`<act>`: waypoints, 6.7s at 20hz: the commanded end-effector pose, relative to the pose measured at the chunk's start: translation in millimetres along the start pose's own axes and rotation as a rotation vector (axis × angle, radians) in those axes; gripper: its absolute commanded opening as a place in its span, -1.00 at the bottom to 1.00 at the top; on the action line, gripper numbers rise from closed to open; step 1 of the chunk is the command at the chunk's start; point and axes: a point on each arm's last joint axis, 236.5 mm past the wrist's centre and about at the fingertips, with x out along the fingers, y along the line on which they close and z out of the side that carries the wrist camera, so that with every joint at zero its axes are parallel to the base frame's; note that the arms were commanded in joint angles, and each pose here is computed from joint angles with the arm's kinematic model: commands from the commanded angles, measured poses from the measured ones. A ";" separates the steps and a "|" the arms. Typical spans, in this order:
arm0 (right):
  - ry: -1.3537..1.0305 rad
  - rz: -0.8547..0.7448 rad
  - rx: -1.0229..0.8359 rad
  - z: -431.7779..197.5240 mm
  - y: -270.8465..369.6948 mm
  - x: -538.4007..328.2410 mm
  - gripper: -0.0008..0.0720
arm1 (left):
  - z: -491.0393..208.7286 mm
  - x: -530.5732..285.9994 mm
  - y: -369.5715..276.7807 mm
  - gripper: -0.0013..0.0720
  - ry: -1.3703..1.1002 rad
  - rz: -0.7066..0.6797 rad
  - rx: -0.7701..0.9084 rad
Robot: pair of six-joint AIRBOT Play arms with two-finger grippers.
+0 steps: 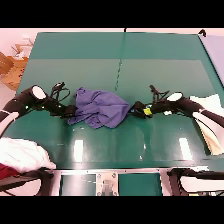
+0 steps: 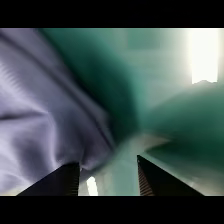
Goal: Fold the shirts.
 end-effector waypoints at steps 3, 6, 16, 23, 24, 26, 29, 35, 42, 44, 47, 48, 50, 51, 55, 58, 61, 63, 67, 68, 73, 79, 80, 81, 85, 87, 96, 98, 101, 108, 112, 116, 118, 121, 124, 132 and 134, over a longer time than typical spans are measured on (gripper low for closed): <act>0.003 0.012 -0.065 12.6 25.2 28.5 -0.05 | 3.0 0.6 1.0 -0.92 -0.014 0.002 0.003; -0.007 0.044 -0.144 24.3 44.9 17.6 -0.93 | 11.9 -11.0 -1.8 -0.92 -0.019 0.014 0.034; -0.464 0.141 -0.389 96.8 150.8 -259.4 -0.93 | 114.0 -309.2 -91.0 -0.92 -0.697 0.176 0.347; -0.895 0.170 -0.766 -16.2 279.9 -440.4 -0.93 | 41.1 -550.8 -185.5 -0.92 -1.286 0.157 0.523; -0.935 0.175 -0.803 -34.7 290.4 -454.1 -0.93 | 32.8 -564.3 -190.6 -0.92 -1.319 0.158 0.535; -0.970 0.192 -0.812 -57.2 299.3 -466.5 -0.93 | 27.3 -574.8 -194.5 -0.92 -1.349 0.162 0.550; -0.910 0.157 -0.771 -59.4 284.7 -453.2 -0.93 | 42.2 -550.4 -185.9 -0.92 -1.285 0.163 0.533; -0.652 0.094 -0.522 15.6 172.9 -325.7 -0.93 | 97.8 -382.9 -134.8 -0.92 -0.882 0.118 0.436; -0.371 0.046 -0.116 66.8 -4.9 -127.3 -0.93 | 104.3 -119.8 -58.1 -0.92 -0.433 -0.029 0.186; -0.337 0.054 -0.045 79.7 -25.8 -101.5 -0.93 | 97.8 -69.0 -43.8 -0.92 -0.352 -0.057 0.142; -0.333 0.043 -0.062 98.4 -31.5 -101.0 -0.63 | 94.6 -35.0 -30.7 -0.92 -0.283 -0.059 0.095; -0.340 0.042 -0.087 103.5 -28.4 -113.6 -0.38 | 93.8 -32.0 -28.8 -0.92 -0.275 -0.056 0.094; -0.339 0.040 -0.070 105.4 -28.0 -148.8 -0.37 | 93.2 -31.1 -28.2 -0.92 -0.271 -0.054 0.095; -0.340 0.027 -0.030 101.5 -32.9 -167.2 -0.37 | 92.5 -30.9 -28.2 -0.92 -0.268 -0.054 0.096; -0.334 -0.116 0.052 61.5 -59.7 -205.9 -0.35 | 91.3 -30.6 -28.3 -0.92 -0.263 -0.055 0.099; -0.288 -0.118 0.081 15.4 -59.6 -185.1 -0.03 | 90.9 -30.5 -28.6 -0.92 -0.262 -0.054 0.115; -0.168 -0.096 0.160 -39.3 -72.0 -128.5 0.18 | 90.9 -30.3 -28.4 -0.92 -0.262 -0.053 0.115; -0.167 -0.087 0.191 -55.5 -79.0 -95.0 0.17 | 90.9 -30.5 -28.5 -0.92 -0.262 -0.053 0.115; -0.284 -0.096 0.189 -39.7 -77.0 -62.6 0.17 | 91.5 -30.6 -28.5 -0.92 -0.264 -0.053 0.115; -0.312 -0.099 0.188 -31.4 -74.8 -58.2 0.17 | 91.0 -30.5 -28.6 -0.92 -0.263 -0.053 0.115; -0.367 -0.129 0.173 9.6 -70.6 -42.3 -0.03 | 91.2 -30.4 -28.4 -0.92 -0.263 -0.053 0.114; -0.374 -0.091 -0.052 50.2 -28.1 -65.2 -0.93 | 91.0 -30.9 -27.6 -0.92 -0.261 -0.048 0.120; -0.384 -0.084 -0.097 57.1 -16.3 -81.5 -0.93 | 89.7 -31.7 -26.8 -0.92 -0.252 -0.041 0.130; -0.404 -0.075 -0.141 64.0 -3.2 -101.2 -0.93 | 87.8 -33.0 -25.7 -0.92 -0.238 -0.031 0.145; -0.623 -0.072 -0.336 86.5 61.8 -225.6 -0.93 | 92.1 -59.0 -30.0 -0.92 -0.198 0.009 0.209; -0.786 -0.104 -0.401 90.7 89.1 -296.6 -0.93 | 106.4 -85.4 -45.9 -0.92 -0.227 -0.004 0.246; -1.487 -0.120 -0.728 -12.3 244.6 -560.3 -0.93 | 112.3 -394.3 -172.8 -0.92 -0.921 0.018 0.556; -1.639 -0.093 -0.794 -52.1 277.0 -602.7 -0.93 | 82.5 -463.7 -193.5 -0.92 -1.096 0.043 0.609; -1.797 -0.056 -0.869 -102.0 311.3 -646.1 -0.93 | 33.6 -535.3 -216.5 -0.92 -1.283 0.053 0.665; -1.850 -0.042 -0.873 -99.0 319.8 -663.4 -0.93 | 17.1 -562.4 -215.0 -0.92 -1.345 0.108 0.671; -1.596 -0.065 -0.766 -7.5 286.1 -611.4 -0.93 | 56.5 -510.9 -198.4 -0.92 -1.176 0.104 0.626; -1.275 -0.057 -0.606 99.1 224.7 -522.5 -0.93 | 122.2 -395.9 -155.9 -0.92 -0.887 0.102 0.532; -1.131 -0.016 -0.499 143.4 187.3 -468.5 -0.93 | 150.5 -320.1 -126.9 -0.92 -0.721 0.098 0.474; -0.905 -0.019 -0.344 192.6 117.0 -369.3 -0.93 | 182.7 -197.2 -81.4 -0.92 -0.509 0.074 0.370; -0.674 -0.043 -0.202 215.6 44.9 -259.2 -0.93 | 201.6 -87.9 -51.7 -0.92 -0.378 -0.002 0.246; -0.376 -0.082 -0.004 204.7 -60.9 -150.7 0.02 | 215.9 -18.2 -8.7 0.85 -0.298 -0.045 0.113; -0.336 -0.066 0.033 190.1 -73.6 -175.3 0.06 | 213.4 -52.5 17.4 0.85 -0.254 -0.028 0.104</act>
